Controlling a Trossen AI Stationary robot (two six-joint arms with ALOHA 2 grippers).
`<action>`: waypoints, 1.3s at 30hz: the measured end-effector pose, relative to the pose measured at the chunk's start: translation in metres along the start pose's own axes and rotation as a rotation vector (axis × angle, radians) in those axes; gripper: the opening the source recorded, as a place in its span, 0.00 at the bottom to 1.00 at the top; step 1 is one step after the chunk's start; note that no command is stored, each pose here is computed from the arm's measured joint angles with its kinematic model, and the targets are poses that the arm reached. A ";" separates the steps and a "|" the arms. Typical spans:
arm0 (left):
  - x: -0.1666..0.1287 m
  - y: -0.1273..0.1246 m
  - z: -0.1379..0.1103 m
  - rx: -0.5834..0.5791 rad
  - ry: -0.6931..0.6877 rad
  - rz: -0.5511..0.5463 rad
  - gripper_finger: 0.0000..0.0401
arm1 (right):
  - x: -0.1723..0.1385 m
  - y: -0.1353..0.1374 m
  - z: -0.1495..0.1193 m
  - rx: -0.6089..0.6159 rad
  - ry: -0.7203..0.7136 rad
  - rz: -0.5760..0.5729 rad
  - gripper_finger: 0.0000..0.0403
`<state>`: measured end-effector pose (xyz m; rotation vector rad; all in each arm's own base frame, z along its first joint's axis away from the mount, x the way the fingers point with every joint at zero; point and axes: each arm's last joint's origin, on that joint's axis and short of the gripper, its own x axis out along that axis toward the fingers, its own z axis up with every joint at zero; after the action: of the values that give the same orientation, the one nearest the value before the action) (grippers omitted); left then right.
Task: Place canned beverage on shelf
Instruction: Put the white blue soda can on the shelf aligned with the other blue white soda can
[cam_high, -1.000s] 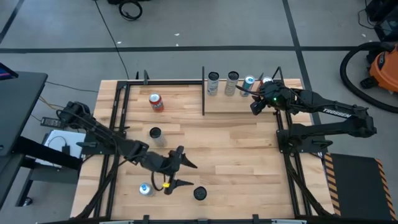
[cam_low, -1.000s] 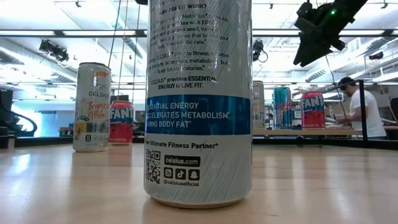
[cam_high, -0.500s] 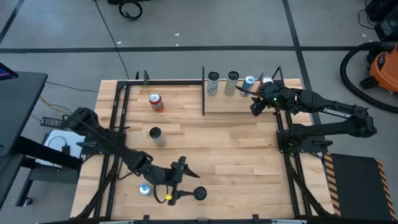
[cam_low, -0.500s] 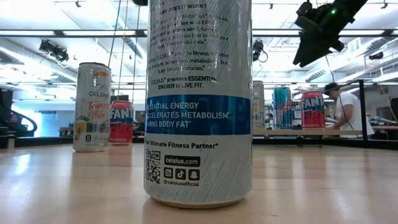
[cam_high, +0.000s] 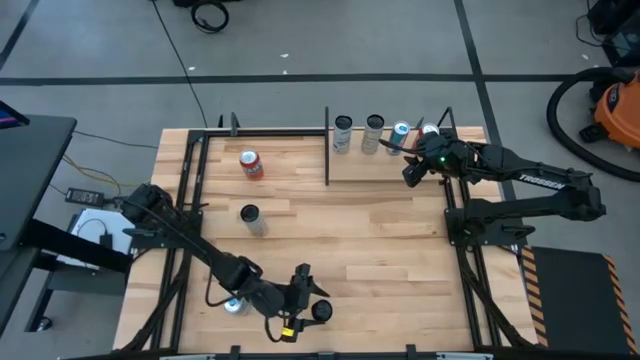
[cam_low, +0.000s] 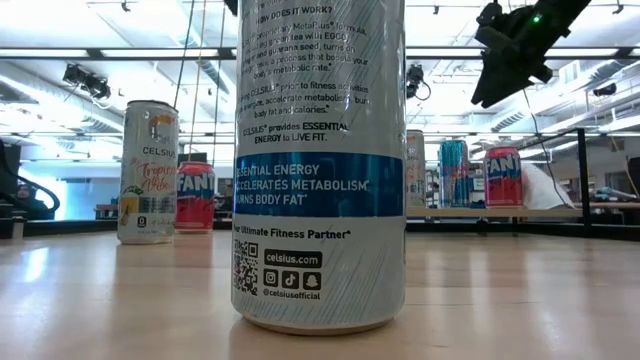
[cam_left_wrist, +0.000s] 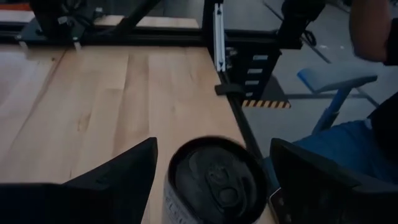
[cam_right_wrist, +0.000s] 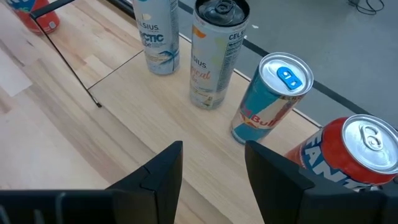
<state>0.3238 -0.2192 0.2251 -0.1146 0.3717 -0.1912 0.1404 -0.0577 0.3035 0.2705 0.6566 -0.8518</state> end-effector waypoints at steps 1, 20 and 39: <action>0.000 0.000 0.001 -0.002 -0.003 0.001 0.78 | 0.000 0.000 0.000 0.000 0.000 0.001 0.45; -0.001 0.002 -0.006 -0.085 0.072 0.016 0.78 | 0.000 0.000 0.000 -0.011 0.002 0.006 0.45; -0.005 0.010 -0.004 -0.066 0.126 0.021 0.78 | 0.000 0.000 0.000 0.004 0.002 0.006 0.45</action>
<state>0.3197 -0.2087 0.2221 -0.1643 0.5044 -0.1663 0.1405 -0.0575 0.3035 0.2764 0.6556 -0.8473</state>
